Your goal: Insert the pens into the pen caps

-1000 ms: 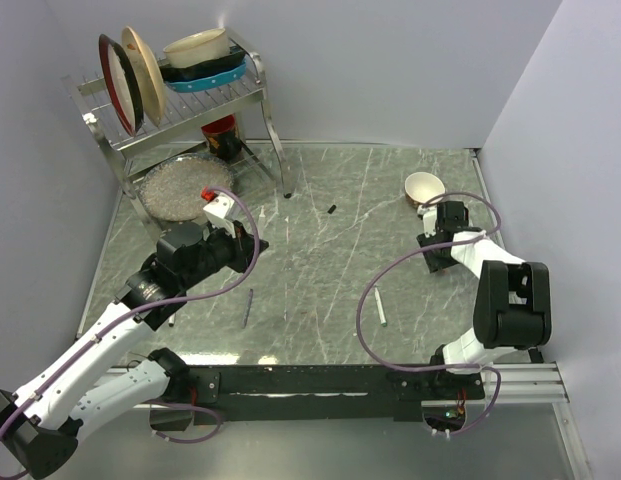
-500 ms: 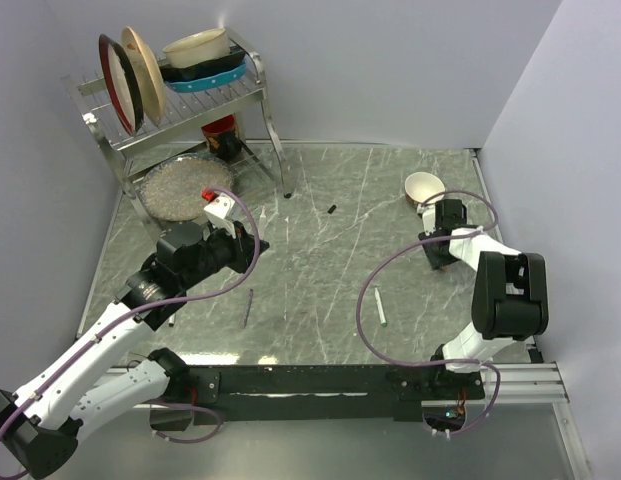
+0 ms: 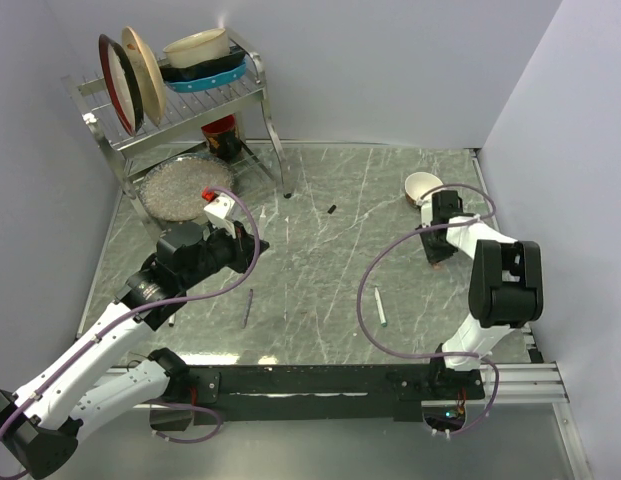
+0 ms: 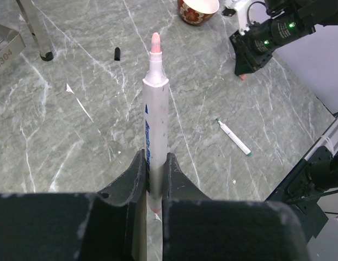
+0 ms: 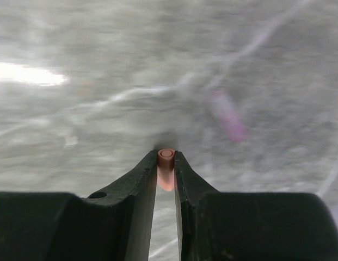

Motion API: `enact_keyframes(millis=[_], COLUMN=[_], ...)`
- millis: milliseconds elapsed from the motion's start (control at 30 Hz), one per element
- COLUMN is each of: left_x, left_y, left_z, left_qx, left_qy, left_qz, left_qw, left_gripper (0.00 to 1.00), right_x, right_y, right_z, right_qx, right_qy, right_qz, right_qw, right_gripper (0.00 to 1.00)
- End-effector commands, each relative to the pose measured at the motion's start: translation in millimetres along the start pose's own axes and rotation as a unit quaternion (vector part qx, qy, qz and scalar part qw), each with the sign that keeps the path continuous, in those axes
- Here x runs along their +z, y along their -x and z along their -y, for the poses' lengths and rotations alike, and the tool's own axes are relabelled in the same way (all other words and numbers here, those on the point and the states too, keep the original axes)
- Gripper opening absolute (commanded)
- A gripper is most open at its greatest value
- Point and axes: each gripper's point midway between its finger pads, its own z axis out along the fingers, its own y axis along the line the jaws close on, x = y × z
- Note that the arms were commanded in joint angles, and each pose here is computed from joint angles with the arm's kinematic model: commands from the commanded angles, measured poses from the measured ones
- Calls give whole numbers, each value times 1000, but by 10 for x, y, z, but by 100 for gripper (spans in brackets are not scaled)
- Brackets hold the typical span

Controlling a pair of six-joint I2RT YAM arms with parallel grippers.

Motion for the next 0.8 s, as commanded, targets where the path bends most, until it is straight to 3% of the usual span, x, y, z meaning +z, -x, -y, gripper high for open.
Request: enact_keyframes(millis=[0,267,433,767], left_x=[-31,-55,-55,-58], left_y=[152,167,168,180], left_z=[30,-2,-20,-33], left_qx=[12,13,13,14], left_qy=[-6,3,7,11], left_qz=[29,36,37,39], left_qw=[999,999,999,999], left_gripper=[1,1,1,1], right_x=[-215,-266,-162,-80], right_y=[301,535,511,375], right_z=[-460,-1146,-1130,-1308], right_qx=[26,9,24,13], right_qy=[46,70,10,24], right_qz=[25,47,16,-22], right_qw=[998,996,1000,999], right_gripper=[24,26,27,30])
